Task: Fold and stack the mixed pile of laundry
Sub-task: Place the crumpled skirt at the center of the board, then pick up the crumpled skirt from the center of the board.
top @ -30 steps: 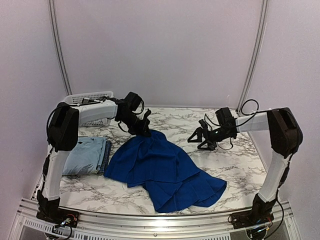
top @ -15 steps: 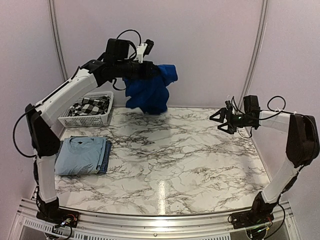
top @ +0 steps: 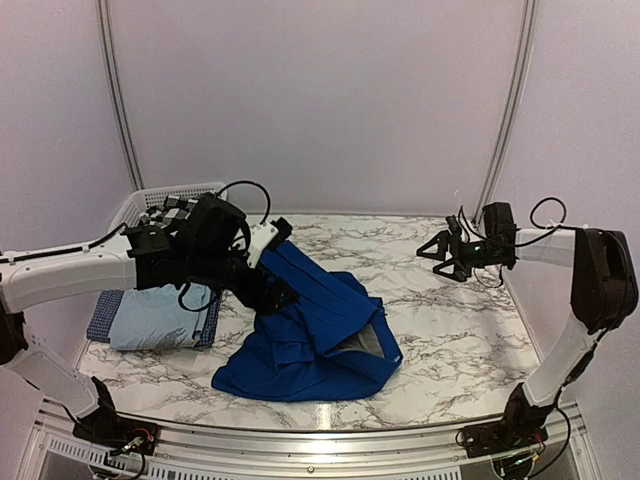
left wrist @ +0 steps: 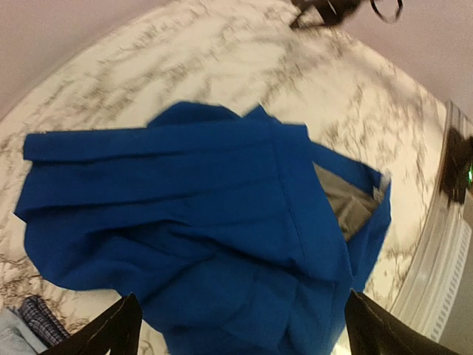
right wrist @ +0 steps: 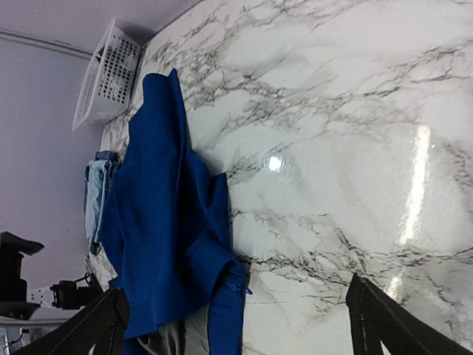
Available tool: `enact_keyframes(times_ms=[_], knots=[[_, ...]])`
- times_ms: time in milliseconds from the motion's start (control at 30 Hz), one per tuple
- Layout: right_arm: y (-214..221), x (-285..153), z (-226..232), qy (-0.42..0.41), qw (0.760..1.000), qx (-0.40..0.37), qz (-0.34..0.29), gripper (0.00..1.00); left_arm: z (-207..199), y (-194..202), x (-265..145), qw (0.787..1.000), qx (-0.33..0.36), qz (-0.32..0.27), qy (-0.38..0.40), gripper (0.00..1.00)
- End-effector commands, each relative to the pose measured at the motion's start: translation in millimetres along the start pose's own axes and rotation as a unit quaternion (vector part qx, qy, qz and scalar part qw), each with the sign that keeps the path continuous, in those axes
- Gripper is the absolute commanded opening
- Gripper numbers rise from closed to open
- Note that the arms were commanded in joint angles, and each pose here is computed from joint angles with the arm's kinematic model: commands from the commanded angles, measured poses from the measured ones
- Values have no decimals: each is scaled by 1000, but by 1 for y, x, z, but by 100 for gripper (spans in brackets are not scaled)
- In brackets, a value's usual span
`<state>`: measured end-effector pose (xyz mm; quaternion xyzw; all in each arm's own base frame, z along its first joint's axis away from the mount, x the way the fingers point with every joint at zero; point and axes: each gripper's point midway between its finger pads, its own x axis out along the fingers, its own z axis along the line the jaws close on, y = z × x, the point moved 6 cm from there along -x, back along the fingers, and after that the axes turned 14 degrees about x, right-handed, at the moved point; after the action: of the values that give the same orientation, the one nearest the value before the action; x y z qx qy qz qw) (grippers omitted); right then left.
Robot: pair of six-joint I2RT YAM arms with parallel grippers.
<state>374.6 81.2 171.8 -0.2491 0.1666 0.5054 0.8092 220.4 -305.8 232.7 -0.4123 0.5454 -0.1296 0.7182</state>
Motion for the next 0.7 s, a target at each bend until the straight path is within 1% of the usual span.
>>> enact_keyframes(times_ms=[0,33,100,133,167,200,233,267,367,400,500,567,667], knots=[[27,33,9,2,998,-33,61,98,46,-38,-14,987,-95,-104,-77,99],[31,42,10,7,997,-39,74,97,53,-36,-4,988,-112,-88,-66,99],[40,56,14,17,994,-54,98,93,59,-34,20,989,-133,-58,-10,99],[45,61,16,21,992,-59,108,92,55,-35,31,990,-133,-47,25,97],[50,65,17,24,991,-61,118,90,49,-32,46,989,-130,-29,58,92],[56,67,16,27,990,-61,124,89,39,-34,53,990,-115,-21,83,89],[60,68,15,28,990,-60,128,89,27,-35,57,991,-86,-14,99,89],[65,66,13,30,989,-57,130,89,9,-36,58,992,-46,-10,116,91],[75,60,8,38,989,-55,130,89,-23,-25,60,989,61,13,135,99],[77,58,7,40,989,-54,130,89,-30,-19,61,987,80,23,141,99],[80,54,5,42,990,-52,127,89,-39,0,62,982,106,34,149,99],[78,52,5,42,990,-51,124,89,-45,11,62,979,146,41,140,99],[75,49,4,42,991,-46,119,90,-46,23,65,975,183,51,117,99]])
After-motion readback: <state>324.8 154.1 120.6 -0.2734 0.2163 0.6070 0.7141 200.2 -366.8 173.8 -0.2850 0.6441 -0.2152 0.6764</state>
